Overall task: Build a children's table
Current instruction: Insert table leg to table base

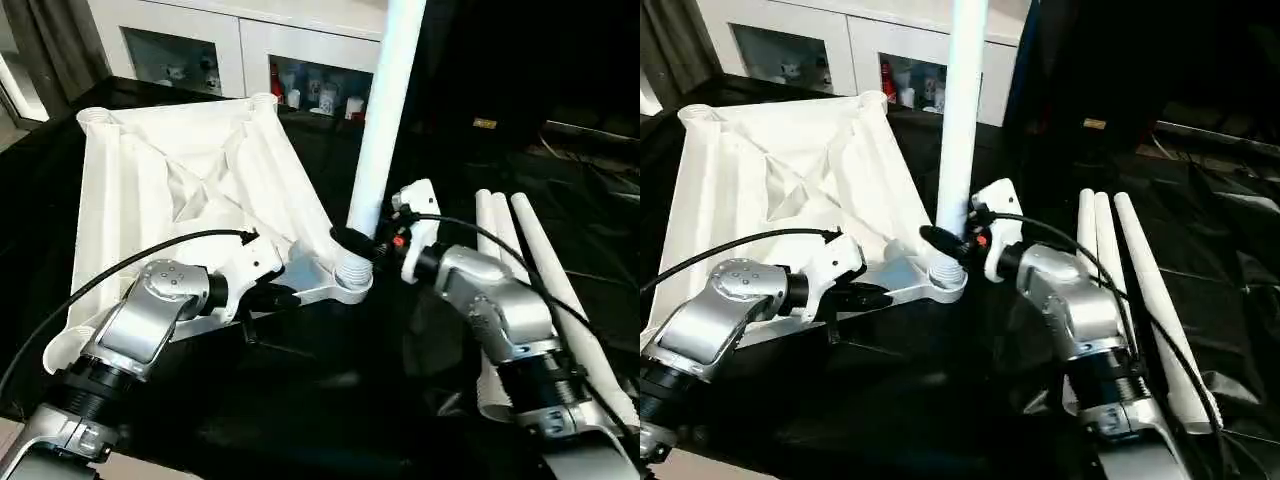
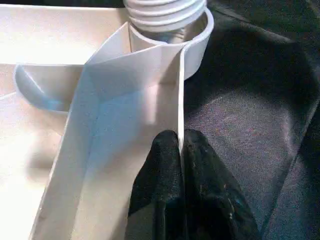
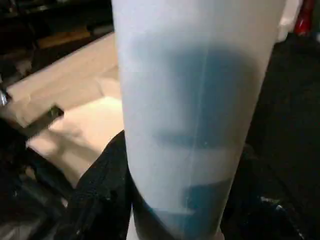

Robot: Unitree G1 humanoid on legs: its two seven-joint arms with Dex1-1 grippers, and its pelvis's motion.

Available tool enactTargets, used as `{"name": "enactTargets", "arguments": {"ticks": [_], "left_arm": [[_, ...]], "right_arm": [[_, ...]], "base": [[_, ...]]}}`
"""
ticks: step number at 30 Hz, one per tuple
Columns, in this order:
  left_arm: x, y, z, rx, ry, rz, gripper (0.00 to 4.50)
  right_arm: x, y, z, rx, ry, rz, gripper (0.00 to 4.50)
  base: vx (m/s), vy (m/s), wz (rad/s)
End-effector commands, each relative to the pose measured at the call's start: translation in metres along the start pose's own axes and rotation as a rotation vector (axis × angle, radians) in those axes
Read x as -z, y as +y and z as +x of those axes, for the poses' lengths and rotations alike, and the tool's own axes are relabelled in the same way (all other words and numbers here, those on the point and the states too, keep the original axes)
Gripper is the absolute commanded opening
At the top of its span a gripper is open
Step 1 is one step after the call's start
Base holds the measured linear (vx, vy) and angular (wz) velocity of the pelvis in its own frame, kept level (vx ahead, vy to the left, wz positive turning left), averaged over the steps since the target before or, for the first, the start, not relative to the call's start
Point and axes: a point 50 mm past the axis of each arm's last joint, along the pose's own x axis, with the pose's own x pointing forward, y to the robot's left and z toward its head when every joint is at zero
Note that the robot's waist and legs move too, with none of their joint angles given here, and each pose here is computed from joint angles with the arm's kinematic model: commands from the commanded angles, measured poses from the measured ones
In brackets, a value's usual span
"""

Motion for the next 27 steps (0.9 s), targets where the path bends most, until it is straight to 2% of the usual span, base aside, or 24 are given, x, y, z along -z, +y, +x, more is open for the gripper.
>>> {"name": "enactTargets", "arguments": {"ticks": [1,12,19,27], "left_arm": [[-0.002,0.000,0.000,0.011,-0.045,-0.014,0.00],[-0.004,0.001,0.000,0.017,-0.051,-0.006,0.00],[-0.005,0.002,-0.001,0.010,-0.055,-0.003,0.00],[-0.006,0.004,-0.003,0.009,-0.056,-0.001,0.00]], "right_arm": [[0.006,0.000,-0.003,0.001,0.036,0.014,1.90],[0.011,0.000,-0.001,0.007,0.041,0.032,1.89],[0.022,-0.002,-0.002,0.042,-0.032,0.143,1.89],[0.036,-0.004,-0.008,0.078,-0.073,0.203,1.89]], "base": [[0.000,0.000,0.00],[0.000,0.000,0.00],[0.000,0.000,0.00],[0.000,0.000,0.00]]}}
